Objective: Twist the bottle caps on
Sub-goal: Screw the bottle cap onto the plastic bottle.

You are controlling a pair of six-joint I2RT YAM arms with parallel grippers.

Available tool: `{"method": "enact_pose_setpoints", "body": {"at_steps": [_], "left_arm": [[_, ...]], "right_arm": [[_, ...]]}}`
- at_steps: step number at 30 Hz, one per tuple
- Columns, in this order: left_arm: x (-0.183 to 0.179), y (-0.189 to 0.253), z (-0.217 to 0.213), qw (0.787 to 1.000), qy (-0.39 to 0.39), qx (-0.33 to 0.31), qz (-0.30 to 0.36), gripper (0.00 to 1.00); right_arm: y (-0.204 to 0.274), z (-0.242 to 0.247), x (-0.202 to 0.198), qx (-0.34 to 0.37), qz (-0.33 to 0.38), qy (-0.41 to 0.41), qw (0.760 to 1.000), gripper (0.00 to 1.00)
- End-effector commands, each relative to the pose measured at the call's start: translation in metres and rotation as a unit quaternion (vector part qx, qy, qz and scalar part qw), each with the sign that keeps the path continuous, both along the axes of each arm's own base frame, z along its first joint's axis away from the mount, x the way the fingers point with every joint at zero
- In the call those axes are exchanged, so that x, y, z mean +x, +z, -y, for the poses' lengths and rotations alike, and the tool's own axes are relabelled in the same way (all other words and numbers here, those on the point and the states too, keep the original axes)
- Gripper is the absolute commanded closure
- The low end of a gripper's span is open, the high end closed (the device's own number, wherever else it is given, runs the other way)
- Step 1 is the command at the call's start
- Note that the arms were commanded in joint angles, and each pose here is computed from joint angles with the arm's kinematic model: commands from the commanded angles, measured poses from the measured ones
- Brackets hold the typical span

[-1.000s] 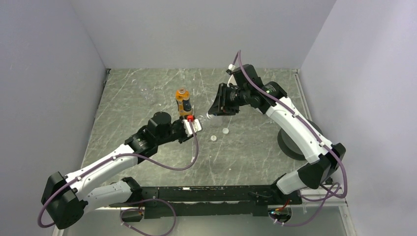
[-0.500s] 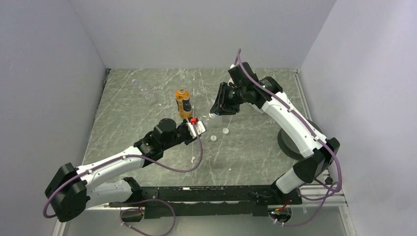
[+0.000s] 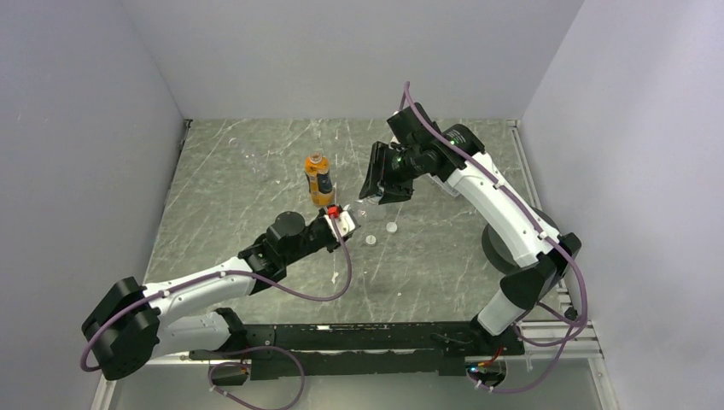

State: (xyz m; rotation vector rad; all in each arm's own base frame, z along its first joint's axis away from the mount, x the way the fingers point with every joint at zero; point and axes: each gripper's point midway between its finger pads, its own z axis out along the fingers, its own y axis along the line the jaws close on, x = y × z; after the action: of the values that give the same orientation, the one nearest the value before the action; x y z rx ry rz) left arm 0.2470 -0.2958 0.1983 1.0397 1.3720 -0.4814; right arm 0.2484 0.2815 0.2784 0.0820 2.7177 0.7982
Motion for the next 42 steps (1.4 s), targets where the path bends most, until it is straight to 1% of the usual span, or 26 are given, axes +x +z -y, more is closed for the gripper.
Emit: {"method": "enact_pose_setpoints", "body": {"at_steps": [1, 2, 7, 9, 12, 14, 19, 22, 25, 27, 33, 39, 42], "left_arm": [[-0.009, 0.035, 0.018, 0.997, -0.036, -0.066, 0.031, 1.00], [-0.010, 0.032, 0.018, 0.997, -0.038, -0.065, 0.027, 1.00], [-0.019, 0.023, 0.017, 0.997, -0.051, -0.064, 0.001, 1.00], [-0.026, 0.021, 0.017, 0.996, -0.066, -0.063, -0.007, 1.00], [-0.043, 0.018, 0.018, 0.993, -0.101, -0.060, -0.025, 1.00], [-0.054, 0.015, 0.017, 0.990, -0.119, -0.066, -0.036, 1.00], [-0.082, 0.015, 0.012, 0.981, -0.168, -0.081, -0.061, 1.00], [-0.097, 0.013, 0.010, 0.974, -0.194, -0.083, -0.080, 1.00], [-0.106, 0.014, 0.009, 0.969, -0.208, -0.089, -0.095, 1.00], [-0.111, 0.013, 0.008, 0.966, -0.218, -0.089, -0.104, 1.00], [-0.119, 0.012, 0.007, 0.962, -0.230, -0.087, -0.119, 1.00], [-0.118, 0.012, 0.007, 0.962, -0.228, -0.089, -0.119, 1.00], [-0.118, 0.013, 0.006, 0.963, -0.227, -0.090, -0.116, 1.00]], "right_arm": [[0.024, -0.016, -0.020, 0.033, -0.014, 0.030, 0.999, 0.42], [0.027, -0.014, -0.019, 0.030, -0.007, 0.030, 0.999, 0.35], [0.037, 0.002, -0.017, 0.011, 0.047, 0.037, 0.998, 0.12], [0.037, 0.009, -0.021, 0.004, 0.072, 0.058, 0.996, 0.08], [0.039, 0.023, -0.030, -0.008, 0.120, 0.105, 0.987, 0.07], [0.041, 0.031, -0.036, -0.015, 0.149, 0.134, 0.980, 0.07], [0.047, 0.035, -0.058, -0.010, 0.195, 0.213, 0.957, 0.14], [0.050, 0.027, -0.075, -0.003, 0.220, 0.258, 0.941, 0.18], [0.040, 0.017, -0.092, -0.029, 0.224, 0.301, 0.926, 0.21], [0.035, 0.017, -0.094, -0.050, 0.226, 0.307, 0.923, 0.23], [0.037, 0.016, -0.096, -0.059, 0.234, 0.313, 0.919, 0.26], [0.037, 0.012, -0.097, -0.061, 0.231, 0.325, 0.915, 0.32], [0.034, 0.012, -0.097, -0.067, 0.227, 0.327, 0.915, 0.36]]}}
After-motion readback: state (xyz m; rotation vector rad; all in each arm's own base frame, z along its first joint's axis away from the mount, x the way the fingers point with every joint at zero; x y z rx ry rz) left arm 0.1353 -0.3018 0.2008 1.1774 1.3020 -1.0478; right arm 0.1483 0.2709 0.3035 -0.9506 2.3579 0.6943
